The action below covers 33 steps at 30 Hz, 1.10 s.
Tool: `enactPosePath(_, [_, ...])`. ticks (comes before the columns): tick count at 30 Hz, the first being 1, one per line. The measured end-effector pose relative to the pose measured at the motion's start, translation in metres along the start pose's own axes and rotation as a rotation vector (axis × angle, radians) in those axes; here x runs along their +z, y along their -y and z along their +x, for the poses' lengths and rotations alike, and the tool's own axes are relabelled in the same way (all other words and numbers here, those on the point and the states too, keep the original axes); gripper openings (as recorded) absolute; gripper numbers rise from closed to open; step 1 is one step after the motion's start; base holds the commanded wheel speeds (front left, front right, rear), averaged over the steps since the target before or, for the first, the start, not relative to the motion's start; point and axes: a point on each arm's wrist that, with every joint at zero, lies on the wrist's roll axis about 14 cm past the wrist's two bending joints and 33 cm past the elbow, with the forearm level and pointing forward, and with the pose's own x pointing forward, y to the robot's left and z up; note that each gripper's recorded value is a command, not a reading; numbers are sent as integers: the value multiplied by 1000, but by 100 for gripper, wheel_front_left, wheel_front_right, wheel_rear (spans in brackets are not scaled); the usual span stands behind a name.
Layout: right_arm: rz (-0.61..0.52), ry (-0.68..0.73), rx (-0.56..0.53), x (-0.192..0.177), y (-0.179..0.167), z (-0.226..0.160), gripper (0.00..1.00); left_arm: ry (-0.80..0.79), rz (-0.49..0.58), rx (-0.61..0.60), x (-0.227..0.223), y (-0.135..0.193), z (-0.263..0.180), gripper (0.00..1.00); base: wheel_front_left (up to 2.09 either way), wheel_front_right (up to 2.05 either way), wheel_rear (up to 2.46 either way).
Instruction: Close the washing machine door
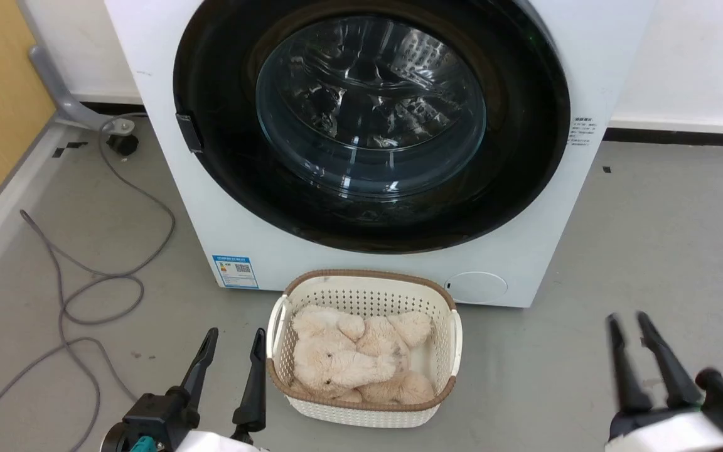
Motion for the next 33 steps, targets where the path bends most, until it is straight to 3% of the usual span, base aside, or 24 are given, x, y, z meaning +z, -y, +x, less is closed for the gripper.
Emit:
enactPosePath(20, [26, -12, -32, -9, -1, -13, 100, -27, 28, -2, -8, 1, -7, 100, 0, 0, 0])
enactPosePath(21, [26, -13, -33, -9, -1, -12, 0, -25, 22, 2, -7, 1, -6, 0, 0, 0, 0])
enactPosePath(33, [27, -28, -32, -11, -1, -13, 0, -38, 26, 1, -9, 1, -6, 0, 0, 0, 0])
